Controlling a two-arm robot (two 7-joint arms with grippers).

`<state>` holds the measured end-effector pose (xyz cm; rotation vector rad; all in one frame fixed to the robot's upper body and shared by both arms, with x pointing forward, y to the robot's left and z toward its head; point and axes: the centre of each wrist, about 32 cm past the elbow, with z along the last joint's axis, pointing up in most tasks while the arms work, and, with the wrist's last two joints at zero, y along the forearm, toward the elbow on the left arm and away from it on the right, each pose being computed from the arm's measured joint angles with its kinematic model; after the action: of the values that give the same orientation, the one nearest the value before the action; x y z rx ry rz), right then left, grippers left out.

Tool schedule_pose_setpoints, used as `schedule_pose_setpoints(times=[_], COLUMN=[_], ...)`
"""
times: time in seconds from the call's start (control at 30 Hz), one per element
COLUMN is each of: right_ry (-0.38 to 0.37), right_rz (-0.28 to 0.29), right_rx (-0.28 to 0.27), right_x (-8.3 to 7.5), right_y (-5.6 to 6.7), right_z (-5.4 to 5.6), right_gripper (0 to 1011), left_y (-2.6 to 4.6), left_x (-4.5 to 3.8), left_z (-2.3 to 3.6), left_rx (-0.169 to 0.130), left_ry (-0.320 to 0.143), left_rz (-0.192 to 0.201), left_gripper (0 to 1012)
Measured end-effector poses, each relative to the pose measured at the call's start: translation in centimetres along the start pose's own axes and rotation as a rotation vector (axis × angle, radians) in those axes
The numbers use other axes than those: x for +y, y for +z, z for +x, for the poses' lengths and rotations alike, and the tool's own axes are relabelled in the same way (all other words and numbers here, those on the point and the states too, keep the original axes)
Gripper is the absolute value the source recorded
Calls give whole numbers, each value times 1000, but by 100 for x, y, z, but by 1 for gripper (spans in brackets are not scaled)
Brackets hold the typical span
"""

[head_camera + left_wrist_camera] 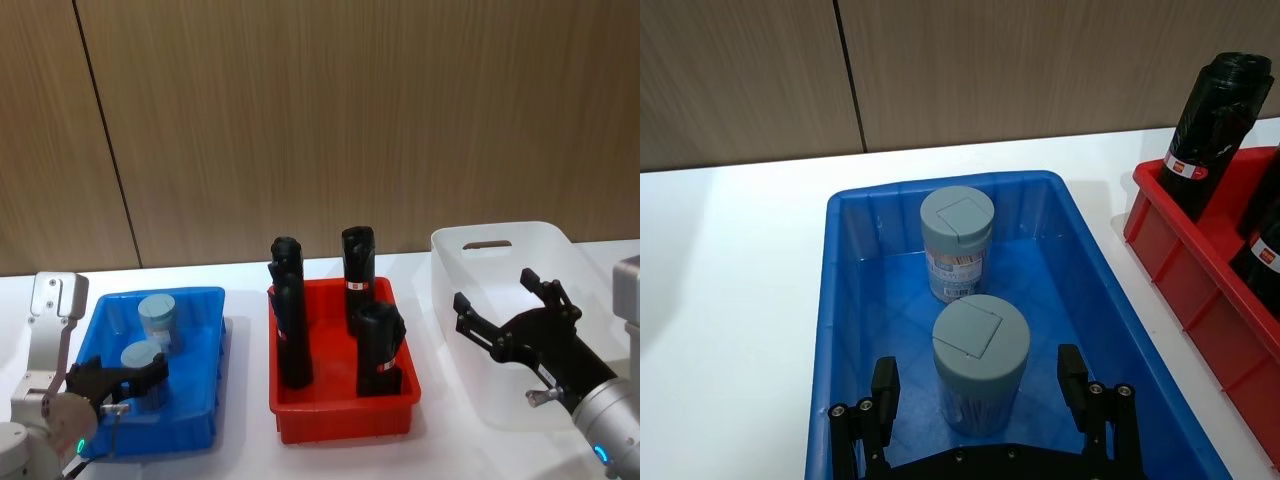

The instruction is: Pick the cotton swabs from the blue box and place them into the white box.

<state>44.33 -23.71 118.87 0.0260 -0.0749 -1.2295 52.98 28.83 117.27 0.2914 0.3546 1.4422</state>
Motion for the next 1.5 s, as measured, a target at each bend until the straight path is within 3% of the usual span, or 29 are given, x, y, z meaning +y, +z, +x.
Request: schedule_pose_setpoints(times=[0.43, 0.9, 1.13, 1.3, 1.5], right_ry=[0, 0, 0, 0, 0], right_rz=[0, 0, 0, 0, 0], right_rx=[0, 0, 0, 0, 0], right_x=[0, 0, 0, 0, 0], right_y=[0, 0, 0, 0, 0], right_z=[0, 0, 0, 0, 0], right_gripper=[1002, 1002, 1002, 1002, 1002], left_y=[45, 70, 74, 68, 70], left_x=[-172, -296, -345, -363, -364], left_z=[75, 94, 87, 78, 68], left_rx=[-2, -11, -13, -11, -11], left_ry=[-14, -28, -45, -54, -59], left_rz=[36, 62, 61, 48, 35], left_gripper=[1003, 1003, 870, 707, 671])
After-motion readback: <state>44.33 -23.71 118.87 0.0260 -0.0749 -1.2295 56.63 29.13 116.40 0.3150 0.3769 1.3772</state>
